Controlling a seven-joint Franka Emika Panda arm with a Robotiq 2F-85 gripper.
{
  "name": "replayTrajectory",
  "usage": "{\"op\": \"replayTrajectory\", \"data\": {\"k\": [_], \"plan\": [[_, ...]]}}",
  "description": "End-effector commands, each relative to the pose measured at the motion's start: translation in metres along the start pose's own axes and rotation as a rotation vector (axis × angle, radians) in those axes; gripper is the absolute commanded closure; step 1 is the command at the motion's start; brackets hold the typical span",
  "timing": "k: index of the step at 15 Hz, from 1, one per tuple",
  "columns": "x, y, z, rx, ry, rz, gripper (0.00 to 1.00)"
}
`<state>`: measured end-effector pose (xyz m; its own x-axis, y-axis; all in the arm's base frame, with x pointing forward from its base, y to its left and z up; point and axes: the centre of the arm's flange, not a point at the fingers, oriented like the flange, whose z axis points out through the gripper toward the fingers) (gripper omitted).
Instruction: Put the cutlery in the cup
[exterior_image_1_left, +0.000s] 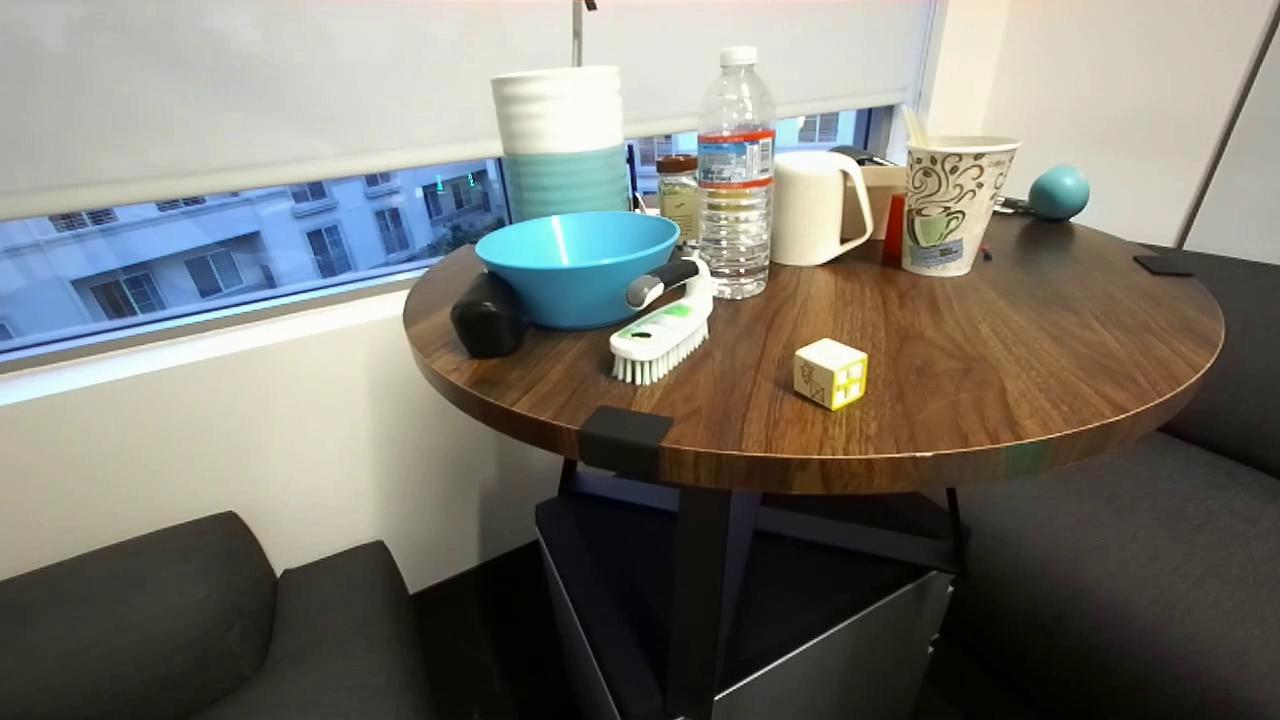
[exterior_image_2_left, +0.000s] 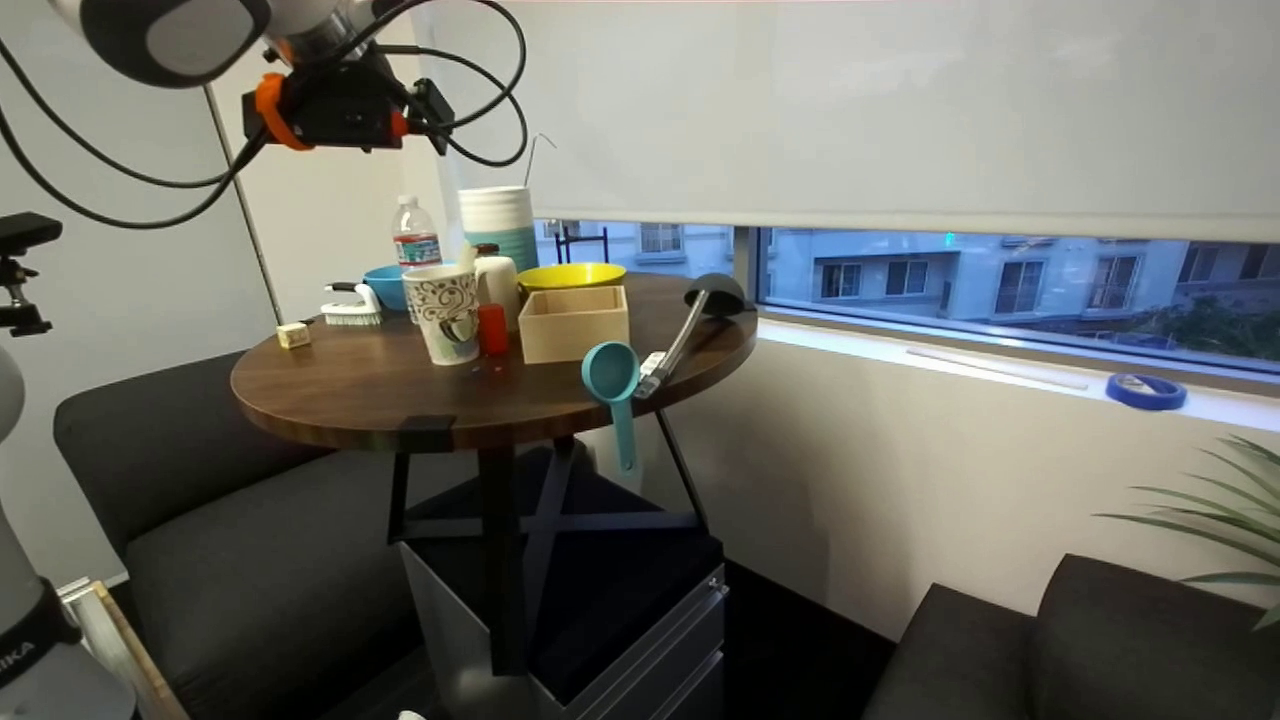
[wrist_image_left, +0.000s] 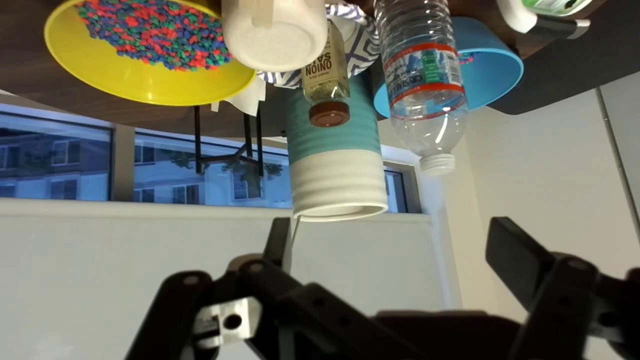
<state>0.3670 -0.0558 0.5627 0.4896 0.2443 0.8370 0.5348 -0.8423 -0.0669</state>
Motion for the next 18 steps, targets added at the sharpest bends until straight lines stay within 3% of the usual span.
{"op": "replayTrajectory", "data": {"k": [1,6,14,15,18], "plan": [[0.013,-0.002,-0.006,-0.077,-0.109,0.084,0.00],[0.017,-0.008,-0.006,-0.113,-0.261,0.242,0.00],[-0.013,0.001,0.014,-0.180,-0.451,0.357,0.00],[-0.010,-0.003,0.007,-0.159,-0.394,0.333,0.00],[-0.018,0.002,0.015,-0.163,-0.428,0.349,0.00]]}}
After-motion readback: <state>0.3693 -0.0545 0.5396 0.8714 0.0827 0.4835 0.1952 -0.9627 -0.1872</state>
